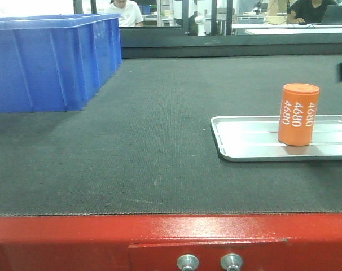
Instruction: Grab orange capacitor from left shelf to right conveyor
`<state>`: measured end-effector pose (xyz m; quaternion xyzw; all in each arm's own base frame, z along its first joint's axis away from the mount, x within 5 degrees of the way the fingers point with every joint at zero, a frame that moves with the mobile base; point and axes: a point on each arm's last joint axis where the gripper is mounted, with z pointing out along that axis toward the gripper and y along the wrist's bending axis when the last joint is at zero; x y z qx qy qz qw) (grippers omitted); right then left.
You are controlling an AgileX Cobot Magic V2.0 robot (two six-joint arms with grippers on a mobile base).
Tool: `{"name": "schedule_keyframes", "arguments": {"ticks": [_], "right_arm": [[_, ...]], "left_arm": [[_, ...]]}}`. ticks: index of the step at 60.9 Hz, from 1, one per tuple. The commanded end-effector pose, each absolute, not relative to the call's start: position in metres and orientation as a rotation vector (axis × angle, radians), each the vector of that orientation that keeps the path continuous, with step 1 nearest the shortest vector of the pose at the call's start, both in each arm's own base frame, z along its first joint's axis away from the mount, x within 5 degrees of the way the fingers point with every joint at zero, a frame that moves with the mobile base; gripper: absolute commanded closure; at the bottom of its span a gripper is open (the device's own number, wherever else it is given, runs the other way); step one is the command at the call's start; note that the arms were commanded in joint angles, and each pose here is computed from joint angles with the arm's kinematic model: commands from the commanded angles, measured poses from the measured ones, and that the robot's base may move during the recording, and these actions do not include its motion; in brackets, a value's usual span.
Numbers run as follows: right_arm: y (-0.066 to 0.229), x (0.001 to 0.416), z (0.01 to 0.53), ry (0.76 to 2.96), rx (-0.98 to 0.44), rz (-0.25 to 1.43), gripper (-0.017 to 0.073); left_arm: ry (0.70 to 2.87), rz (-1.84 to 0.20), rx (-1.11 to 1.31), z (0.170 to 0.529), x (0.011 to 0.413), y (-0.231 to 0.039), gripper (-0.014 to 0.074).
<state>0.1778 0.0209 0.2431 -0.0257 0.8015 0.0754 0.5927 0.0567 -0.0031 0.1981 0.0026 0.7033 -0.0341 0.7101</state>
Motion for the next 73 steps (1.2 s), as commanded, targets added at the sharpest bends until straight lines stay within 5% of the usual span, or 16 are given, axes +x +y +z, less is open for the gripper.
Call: {"name": "schedule_keyframes", "arguments": {"ticks": [1,24,59,73], "right_arm": [[0.016,0.165,0.274,1.792,0.002,0.169,0.006],[-0.002,0.092,0.331,1.672,0.116,0.069,0.0508],[-0.003,0.074,0.337,1.582,0.113,0.081,0.0506],[0.004,0.074,0.334,1.571,-0.035,0.047,0.0506]], "left_arm": [[1.454,-0.077,-0.004,0.208,0.055,-0.002,0.072],[1.454,-0.077,-0.004,0.208,0.055,-0.002,0.072],[1.454,-0.077,-0.004,0.208,0.055,-0.002,0.072],[1.454,-0.077,-0.004,0.208,0.055,-0.002,0.072]]}}
